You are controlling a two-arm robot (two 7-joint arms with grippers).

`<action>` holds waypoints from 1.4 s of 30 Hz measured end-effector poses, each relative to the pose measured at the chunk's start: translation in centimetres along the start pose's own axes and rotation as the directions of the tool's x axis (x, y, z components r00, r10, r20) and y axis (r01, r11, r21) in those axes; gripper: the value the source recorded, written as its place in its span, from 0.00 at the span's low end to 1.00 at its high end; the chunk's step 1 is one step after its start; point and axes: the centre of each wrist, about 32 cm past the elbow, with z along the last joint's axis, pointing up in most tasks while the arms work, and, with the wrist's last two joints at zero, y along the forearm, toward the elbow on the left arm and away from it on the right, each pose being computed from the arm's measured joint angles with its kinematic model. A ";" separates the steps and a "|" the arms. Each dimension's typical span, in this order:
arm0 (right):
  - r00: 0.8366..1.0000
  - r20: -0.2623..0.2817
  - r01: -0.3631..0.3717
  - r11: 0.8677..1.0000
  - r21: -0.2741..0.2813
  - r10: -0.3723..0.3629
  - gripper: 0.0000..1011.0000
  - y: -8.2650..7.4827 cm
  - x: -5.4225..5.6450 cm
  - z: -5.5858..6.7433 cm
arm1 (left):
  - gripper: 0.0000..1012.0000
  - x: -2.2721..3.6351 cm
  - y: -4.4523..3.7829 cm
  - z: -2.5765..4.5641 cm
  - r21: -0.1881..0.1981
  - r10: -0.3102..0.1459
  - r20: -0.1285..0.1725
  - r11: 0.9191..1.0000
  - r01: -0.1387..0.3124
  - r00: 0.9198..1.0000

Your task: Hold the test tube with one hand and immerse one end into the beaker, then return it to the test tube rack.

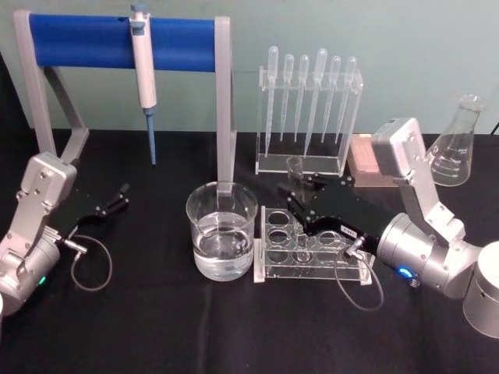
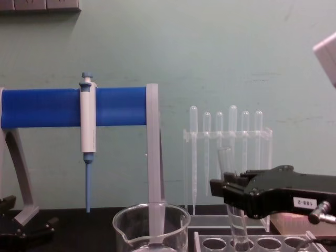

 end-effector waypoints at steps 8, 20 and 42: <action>1.000 0.018 -0.008 1.000 -0.023 0.008 0.34 0.2 0.0 -0.1 | 0.99 0.00 0.00 0.00 0.000 0.000 0.000 1.000 0.000 1.000; 1.000 -0.009 0.024 0.999 -0.047 -0.025 0.71 -3.4 -0.5 0.0 | 0.99 0.00 0.00 0.00 0.000 0.000 0.000 1.000 0.000 1.000; 0.843 0.044 0.538 0.842 -0.039 -0.536 0.99 -6.1 1.4 -6.4 | 0.99 0.00 0.00 0.00 0.000 0.000 0.000 1.000 0.000 1.000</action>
